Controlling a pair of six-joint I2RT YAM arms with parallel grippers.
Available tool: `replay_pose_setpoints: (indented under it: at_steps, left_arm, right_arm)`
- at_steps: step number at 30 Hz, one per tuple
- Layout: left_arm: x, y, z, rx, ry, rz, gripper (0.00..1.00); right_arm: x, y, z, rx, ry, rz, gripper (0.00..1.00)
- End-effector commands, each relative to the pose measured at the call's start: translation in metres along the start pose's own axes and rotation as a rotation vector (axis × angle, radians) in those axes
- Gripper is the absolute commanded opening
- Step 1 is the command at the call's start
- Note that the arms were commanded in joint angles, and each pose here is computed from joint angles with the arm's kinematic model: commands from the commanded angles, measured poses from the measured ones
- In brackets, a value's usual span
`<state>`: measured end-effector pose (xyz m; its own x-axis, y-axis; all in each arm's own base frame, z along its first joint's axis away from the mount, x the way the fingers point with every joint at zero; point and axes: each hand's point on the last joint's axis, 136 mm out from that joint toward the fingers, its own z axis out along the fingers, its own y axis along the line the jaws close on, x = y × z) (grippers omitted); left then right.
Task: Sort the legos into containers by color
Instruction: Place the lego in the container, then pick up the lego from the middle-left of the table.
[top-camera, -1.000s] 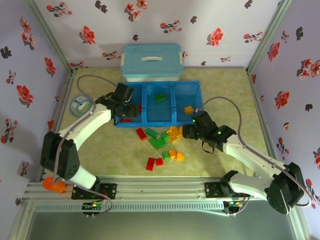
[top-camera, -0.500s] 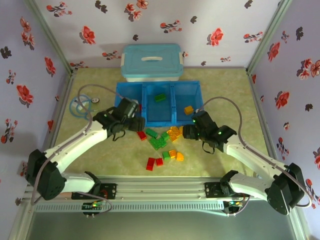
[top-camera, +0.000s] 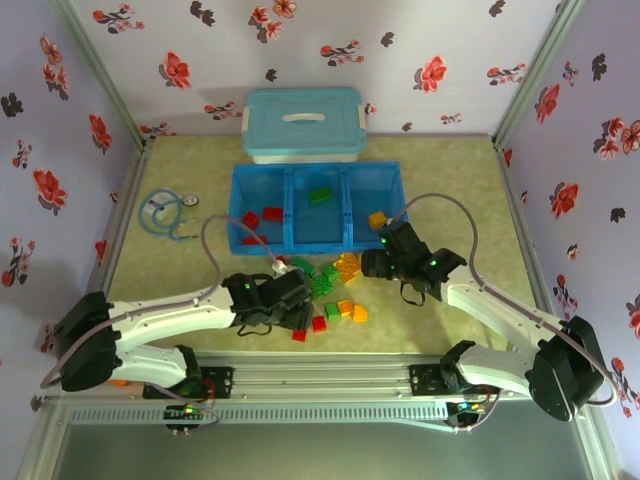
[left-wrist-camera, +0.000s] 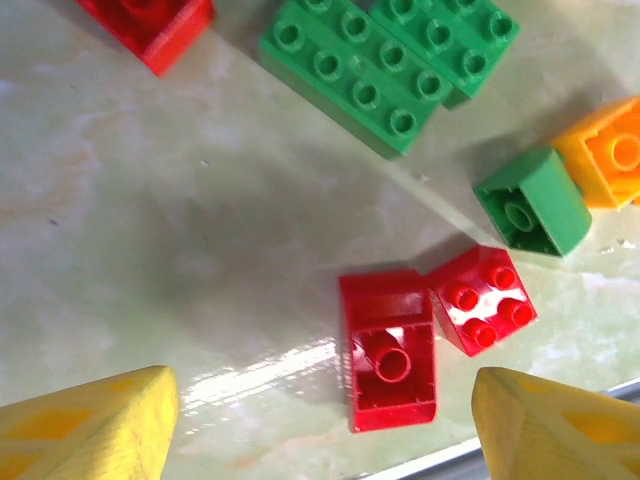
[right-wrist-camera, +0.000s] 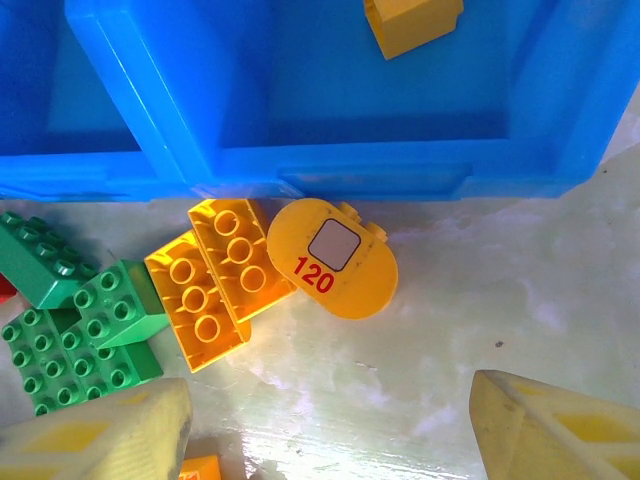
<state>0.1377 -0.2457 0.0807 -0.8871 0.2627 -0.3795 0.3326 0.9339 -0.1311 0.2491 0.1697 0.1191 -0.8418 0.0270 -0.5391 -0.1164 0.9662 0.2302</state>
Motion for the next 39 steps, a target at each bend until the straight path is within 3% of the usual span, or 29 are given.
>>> replay_pose_setpoints:
  at_steps: [1, 18, 23, 31, 39]
  left_arm:
    - [0.014, -0.008, 0.013, -0.018, 0.028, -0.019, 0.76]
    - [0.033, -0.027, 0.054, -0.057, 0.122, 0.035, 0.61]
    - [0.04, -0.022, 0.065, -0.109, 0.157, 0.031, 0.49]
    - [0.025, -0.004, 0.054, -0.154, 0.123, 0.021, 0.3]
    - [-0.023, 0.033, 0.017, -0.15, 0.021, -0.039, 0.29]
  right_arm:
    - [-0.001, 0.003, -0.003, -0.015, -0.019, 0.017, 0.74]
    - [0.004, -0.005, -0.005, 0.004, -0.022, 0.016, 0.74]
    - [0.005, -0.006, -0.004, 0.005, -0.023, 0.017, 0.74]
    - [0.005, -0.007, -0.004, 0.01, -0.025, 0.017, 0.74]
    - [0.002, -0.005, -0.006, 0.007, -0.03, 0.012, 0.74]
